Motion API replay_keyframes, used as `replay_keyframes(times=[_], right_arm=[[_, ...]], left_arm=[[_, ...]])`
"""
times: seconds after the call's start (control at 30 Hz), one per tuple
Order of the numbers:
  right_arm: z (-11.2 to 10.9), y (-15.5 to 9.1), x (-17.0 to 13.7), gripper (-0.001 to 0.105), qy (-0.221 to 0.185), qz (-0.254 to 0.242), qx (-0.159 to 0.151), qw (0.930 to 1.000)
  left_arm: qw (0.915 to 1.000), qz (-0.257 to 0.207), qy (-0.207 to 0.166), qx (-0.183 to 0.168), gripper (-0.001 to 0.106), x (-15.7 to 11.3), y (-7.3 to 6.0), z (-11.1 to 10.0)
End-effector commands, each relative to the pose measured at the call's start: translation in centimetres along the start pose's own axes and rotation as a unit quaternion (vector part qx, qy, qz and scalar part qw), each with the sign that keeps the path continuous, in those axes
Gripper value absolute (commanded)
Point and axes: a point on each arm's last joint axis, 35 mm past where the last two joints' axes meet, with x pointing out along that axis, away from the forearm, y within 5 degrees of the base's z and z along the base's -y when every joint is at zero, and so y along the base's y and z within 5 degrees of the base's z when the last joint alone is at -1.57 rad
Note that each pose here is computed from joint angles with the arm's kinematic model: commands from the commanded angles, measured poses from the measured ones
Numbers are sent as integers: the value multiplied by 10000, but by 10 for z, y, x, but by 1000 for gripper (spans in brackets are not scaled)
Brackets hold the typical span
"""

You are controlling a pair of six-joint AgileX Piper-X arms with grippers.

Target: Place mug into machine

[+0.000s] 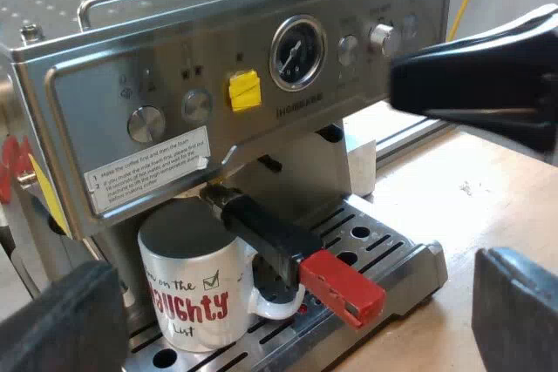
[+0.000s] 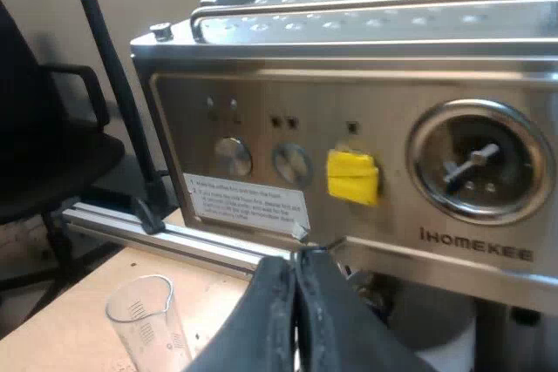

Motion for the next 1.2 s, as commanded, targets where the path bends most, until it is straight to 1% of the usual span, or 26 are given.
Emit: replay_keyframes(times=[0.03, 0.13, 0.23, 0.27, 0.47, 0.57, 0.7, 0.97, 1.1, 1.2], right_arm=[[6, 9, 18, 0, 90, -217, -75, 9997], [5, 16, 31, 0, 226, -440, -152, 9987], [5, 18, 40, 0, 264, -517, -167, 9982], [6, 19, 53, 0, 321, -643, -185, 9972], [8, 10, 81, 0, 378, -953, -155, 9946], [3, 6, 90, 0, 481, -968, -206, 9939], [-8, -1, 95, 0, 805, -1066, -354, 9904], [-13, -21, 103, 0, 911, -1474, -346, 9843], [-11, -21, 102, 0, 891, -1487, -337, 9843], [-6, -12, 95, 0, 865, -1290, -361, 9872]], left_arm=[[10000, -34, -85, -9, 81, -2, -1, 3], [10000, -34, -85, -9, 81, -2, -1, 3], [10000, -34, -85, -9, 81, -2, -1, 3], [10000, -34, -85, -9, 81, -2, -1, 3], [10000, -34, -85, -9, 81, -2, -1, 3], [9999, -60, -80, -9, 81, -2, -1, 3], [9999, -60, -80, -9, 81, -2, -1, 3], [9999, -60, -80, -9, 81, -2, -1, 3], [9999, -60, -80, -9, 81, -2, -1, 3], [9999, -60, -80, -9, 81, -2, -1, 3]])
